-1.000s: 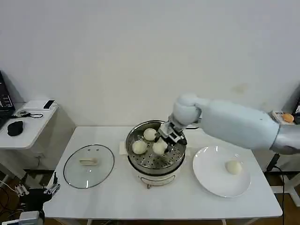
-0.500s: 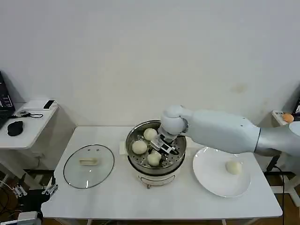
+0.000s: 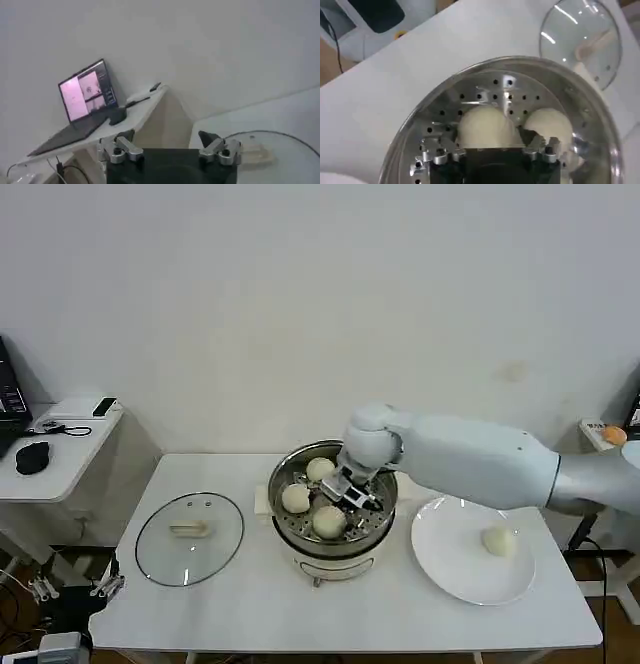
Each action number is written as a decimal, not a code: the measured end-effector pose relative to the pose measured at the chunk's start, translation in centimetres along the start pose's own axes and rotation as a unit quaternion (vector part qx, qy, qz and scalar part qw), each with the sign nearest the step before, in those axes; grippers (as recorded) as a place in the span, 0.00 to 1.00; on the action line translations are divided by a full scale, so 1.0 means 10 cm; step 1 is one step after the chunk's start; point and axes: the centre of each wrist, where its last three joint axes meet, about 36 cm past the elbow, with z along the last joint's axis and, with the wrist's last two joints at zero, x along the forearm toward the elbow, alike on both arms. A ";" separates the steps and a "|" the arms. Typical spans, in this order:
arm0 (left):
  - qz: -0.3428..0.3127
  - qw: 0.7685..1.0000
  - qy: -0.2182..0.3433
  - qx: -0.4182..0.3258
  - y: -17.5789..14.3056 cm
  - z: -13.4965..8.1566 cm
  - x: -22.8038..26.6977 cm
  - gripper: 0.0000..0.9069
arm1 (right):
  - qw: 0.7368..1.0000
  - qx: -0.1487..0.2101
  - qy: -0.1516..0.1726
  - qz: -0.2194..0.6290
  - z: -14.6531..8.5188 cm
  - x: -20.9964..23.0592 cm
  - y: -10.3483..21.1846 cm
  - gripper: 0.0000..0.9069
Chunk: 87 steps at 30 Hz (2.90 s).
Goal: Take steamed baozi put them in steamer then cover it.
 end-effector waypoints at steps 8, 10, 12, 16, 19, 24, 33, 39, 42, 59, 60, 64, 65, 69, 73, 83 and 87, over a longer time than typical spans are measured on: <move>0.006 1.000 -0.006 0.000 -0.02 -0.02 -0.03 1.00 | 0.998 -0.044 0.020 0.046 0.28 0.43 0.05 1.00; 0.008 1.000 -0.008 0.000 -0.03 -0.03 -0.04 1.00 | 0.996 -0.059 0.027 0.056 0.37 0.57 0.09 1.00; 0.011 1.000 -0.010 -0.001 -0.04 -0.05 -0.04 1.00 | 0.995 -0.075 0.035 0.062 0.46 0.67 0.16 1.00; 0.019 1.000 -0.012 -0.003 -0.06 -0.06 -0.05 1.00 | 0.990 -0.109 0.055 0.070 0.67 0.86 0.38 1.00; 0.026 1.000 -0.014 -0.004 -0.08 -0.06 -0.06 1.00 | 0.985 -0.138 0.068 0.076 0.85 0.98 0.63 1.00; 0.038 0.999 -0.020 -0.005 -0.13 -0.10 -0.09 1.00 | 0.973 -0.195 0.090 0.081 1.19 1.14 1.20 1.00; 0.059 0.998 -0.027 -0.008 -0.21 -0.13 -0.14 1.00 | 0.945 -0.297 0.115 0.071 1.60 1.09 2.38 1.00; 0.066 0.997 -0.030 -0.009 -0.20 -0.16 -0.14 1.00 | 0.930 -0.338 0.133 0.055 1.73 0.98 2.88 1.00; 0.069 0.997 -0.028 -0.009 -0.22 -0.15 -0.14 1.00 | 0.924 -0.352 0.141 0.050 1.81 0.90 3.04 1.00; 0.057 0.998 -0.013 -0.007 -0.19 -0.05 -0.16 1.00 | 0.905 -0.399 0.151 0.008 2.14 0.24 3.40 1.00; 0.056 0.998 -0.013 -0.007 -0.19 -0.05 -0.16 1.00 | 0.904 -0.400 0.151 0.007 2.15 0.20 3.40 1.00; 0.055 0.998 -0.010 -0.007 -0.19 -0.03 -0.17 1.00 | 0.904 -0.402 0.148 0.000 2.17 0.05 3.40 1.00; 0.054 0.998 -0.010 -0.008 -0.19 -0.02 -0.17 1.00 | 0.903 -0.403 0.147 -0.001 2.17 0.02 3.39 1.00; 0.053 0.999 -0.008 -0.008 -0.19 -0.01 -0.17 1.00 | 0.903 -0.404 0.145 -0.004 2.18 -0.10 3.37 1.00; 0.052 0.999 -0.007 -0.009 -0.18 0.00 -0.18 1.00 | 0.904 -0.403 0.145 -0.003 2.20 -0.19 3.33 1.00; 0.050 0.999 -0.004 -0.009 -0.19 0.04 -0.19 1.00 | 0.900 -0.409 0.152 -0.008 2.23 -0.37 3.30 0.97; 0.049 0.999 -0.003 -0.009 -0.18 0.06 -0.20 1.00 | 0.897 -0.413 0.159 -0.011 2.25 -0.40 3.33 0.87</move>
